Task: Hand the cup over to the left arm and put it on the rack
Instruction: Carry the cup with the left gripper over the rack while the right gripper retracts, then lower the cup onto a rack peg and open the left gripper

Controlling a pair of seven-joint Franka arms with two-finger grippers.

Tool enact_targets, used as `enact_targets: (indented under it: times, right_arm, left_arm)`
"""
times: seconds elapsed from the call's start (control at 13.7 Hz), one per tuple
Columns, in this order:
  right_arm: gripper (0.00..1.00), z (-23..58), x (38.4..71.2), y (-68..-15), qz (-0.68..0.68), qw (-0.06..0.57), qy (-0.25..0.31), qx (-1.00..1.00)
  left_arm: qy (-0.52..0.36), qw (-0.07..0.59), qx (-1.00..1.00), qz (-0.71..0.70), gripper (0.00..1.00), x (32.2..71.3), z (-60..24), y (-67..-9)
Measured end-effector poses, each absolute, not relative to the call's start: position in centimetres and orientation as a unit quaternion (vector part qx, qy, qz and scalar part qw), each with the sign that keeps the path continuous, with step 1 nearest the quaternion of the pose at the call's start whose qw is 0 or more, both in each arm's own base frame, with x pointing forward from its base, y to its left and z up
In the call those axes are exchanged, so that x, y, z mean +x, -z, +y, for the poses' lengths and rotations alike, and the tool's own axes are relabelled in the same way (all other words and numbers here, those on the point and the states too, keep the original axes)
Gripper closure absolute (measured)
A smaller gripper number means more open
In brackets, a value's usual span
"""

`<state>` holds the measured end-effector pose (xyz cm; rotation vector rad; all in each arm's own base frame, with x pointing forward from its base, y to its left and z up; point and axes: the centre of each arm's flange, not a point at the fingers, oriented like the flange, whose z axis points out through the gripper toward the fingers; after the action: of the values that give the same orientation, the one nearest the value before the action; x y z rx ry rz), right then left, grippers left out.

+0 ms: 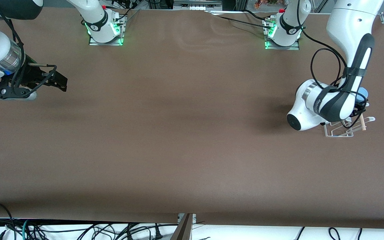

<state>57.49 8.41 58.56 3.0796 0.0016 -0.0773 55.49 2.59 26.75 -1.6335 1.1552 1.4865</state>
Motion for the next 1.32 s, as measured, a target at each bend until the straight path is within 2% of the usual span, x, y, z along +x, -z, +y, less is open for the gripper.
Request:
enact_targets:
  times: [0.29, 1.17, 1.24, 1.32]
  right_arm:
    - [0.00, 6.8, 56.7, -58.3, 0.008, 0.032, 0.047, 0.998]
    - [0.00, 5.2, 55.9, -59.0, 0.015, 0.031, 0.055, 0.998]
    - [0.00, 5.5, 55.7, -59.3, 0.023, 0.031, 0.053, 0.998]
    - [0.00, 5.8, 55.6, -59.5, 0.027, 0.031, 0.051, 0.998]
  left_arm:
    - [-0.558, 0.327, -0.626, 0.435, 0.28, 54.5, 3.0, -25.0]
    - [-0.543, 0.343, -0.622, 0.448, 0.28, 54.6, 2.8, -22.8]
    - [-0.543, 0.343, -0.622, 0.447, 0.23, 54.6, 2.8, -22.8]
    - [-0.543, 0.344, -0.622, 0.447, 0.14, 54.6, 2.8, -22.8]
